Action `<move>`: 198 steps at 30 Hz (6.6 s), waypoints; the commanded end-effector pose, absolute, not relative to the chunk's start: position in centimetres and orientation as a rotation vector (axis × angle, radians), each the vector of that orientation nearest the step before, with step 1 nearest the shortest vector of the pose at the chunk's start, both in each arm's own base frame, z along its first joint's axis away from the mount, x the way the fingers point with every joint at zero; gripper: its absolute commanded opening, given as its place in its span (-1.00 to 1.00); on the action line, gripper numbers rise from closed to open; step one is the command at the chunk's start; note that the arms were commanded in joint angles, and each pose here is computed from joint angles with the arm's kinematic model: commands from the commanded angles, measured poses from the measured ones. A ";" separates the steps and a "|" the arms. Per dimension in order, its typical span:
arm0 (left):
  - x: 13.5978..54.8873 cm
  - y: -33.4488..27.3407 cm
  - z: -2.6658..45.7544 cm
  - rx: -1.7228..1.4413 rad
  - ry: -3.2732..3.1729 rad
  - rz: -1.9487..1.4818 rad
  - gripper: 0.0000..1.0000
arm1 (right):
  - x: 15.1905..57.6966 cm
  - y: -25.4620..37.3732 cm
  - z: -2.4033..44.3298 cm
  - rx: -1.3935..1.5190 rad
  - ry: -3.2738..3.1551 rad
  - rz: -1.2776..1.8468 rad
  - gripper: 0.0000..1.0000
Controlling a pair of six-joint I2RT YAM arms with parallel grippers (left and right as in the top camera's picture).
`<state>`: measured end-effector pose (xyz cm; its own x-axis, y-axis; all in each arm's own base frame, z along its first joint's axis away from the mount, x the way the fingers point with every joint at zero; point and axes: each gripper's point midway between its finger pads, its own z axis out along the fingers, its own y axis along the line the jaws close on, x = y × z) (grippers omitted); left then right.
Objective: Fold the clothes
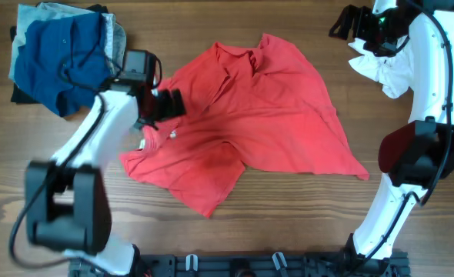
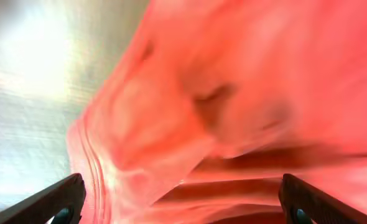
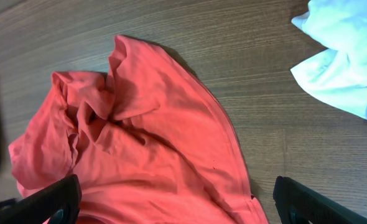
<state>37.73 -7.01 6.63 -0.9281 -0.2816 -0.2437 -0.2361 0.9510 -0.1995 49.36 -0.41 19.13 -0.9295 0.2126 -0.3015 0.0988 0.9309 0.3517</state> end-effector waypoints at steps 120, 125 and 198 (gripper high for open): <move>46.2 -6.2 20.8 -0.158 2.386 -0.036 0.99 | 61.7 14.6 2.1 -0.260 2.552 0.083 0.47; 46.2 -6.2 20.8 -0.158 2.389 -0.035 0.99 | 61.8 14.4 1.5 -0.258 2.556 0.065 0.25; 57.0 -14.0 5.2 0.377 2.360 -0.248 0.29 | 56.9 1.2 16.8 0.043 2.561 0.364 0.64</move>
